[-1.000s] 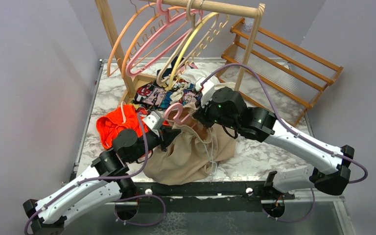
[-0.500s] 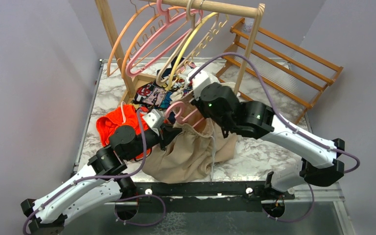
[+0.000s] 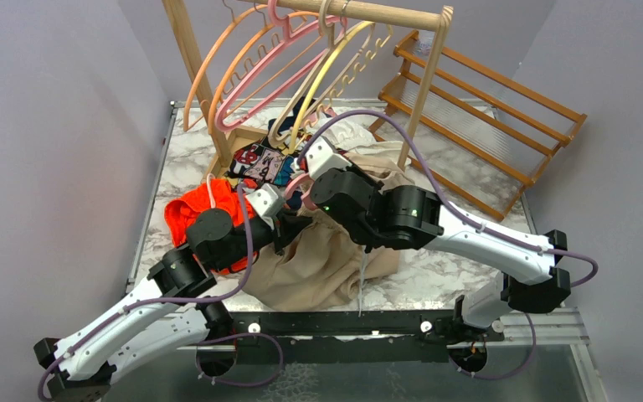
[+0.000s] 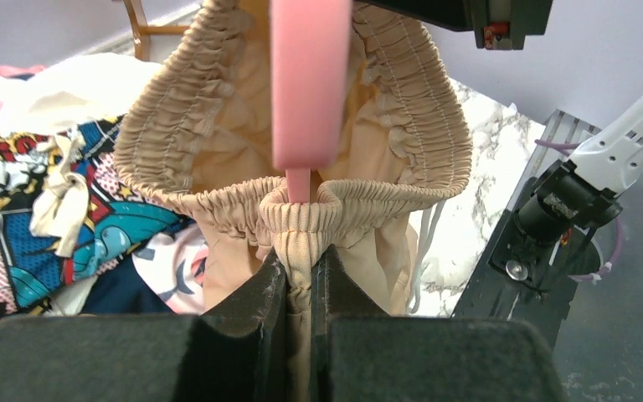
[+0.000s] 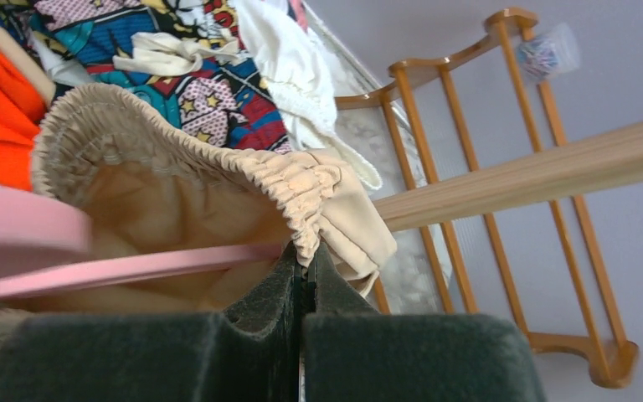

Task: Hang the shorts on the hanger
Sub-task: Hang the shorts on the hanger.

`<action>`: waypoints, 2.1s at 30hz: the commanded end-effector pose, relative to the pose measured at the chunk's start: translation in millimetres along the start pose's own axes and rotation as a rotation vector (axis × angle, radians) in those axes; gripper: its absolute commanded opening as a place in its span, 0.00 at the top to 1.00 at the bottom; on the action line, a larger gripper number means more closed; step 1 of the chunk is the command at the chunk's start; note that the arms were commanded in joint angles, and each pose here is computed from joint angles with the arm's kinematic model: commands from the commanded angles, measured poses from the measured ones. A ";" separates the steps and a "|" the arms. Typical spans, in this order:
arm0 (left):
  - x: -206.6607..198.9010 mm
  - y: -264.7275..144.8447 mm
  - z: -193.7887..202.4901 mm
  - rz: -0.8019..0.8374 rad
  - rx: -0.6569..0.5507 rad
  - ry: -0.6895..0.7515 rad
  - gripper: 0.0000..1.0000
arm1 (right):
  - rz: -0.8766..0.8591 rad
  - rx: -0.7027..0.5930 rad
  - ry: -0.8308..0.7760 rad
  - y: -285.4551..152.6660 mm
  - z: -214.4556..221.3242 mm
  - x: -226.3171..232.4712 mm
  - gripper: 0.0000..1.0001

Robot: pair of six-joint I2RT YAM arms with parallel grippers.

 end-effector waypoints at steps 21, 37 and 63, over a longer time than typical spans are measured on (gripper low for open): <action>-13.3 -50.5 -58.2 0.184 -0.076 0.051 1.00 | -0.327 -0.114 0.275 -49.7 -33.6 -36.3 0.99; -6.7 2.5 -53.9 0.114 -0.194 0.036 1.00 | -0.527 -0.036 0.281 -52.2 -21.7 -9.2 0.99; -3.2 18.8 -33.8 0.041 -0.193 -0.037 1.00 | -0.684 -0.079 0.336 -66.1 -3.8 -7.1 0.37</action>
Point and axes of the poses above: each gripper's point midway between its finger pads, its own y axis out along the fingers, its own x axis along the line the jaws close on, z = x × y, the point moved 9 cm from there along -y, back along the fingers, and after that the axes turned 11 degrees about y, right-handed, at the moved point
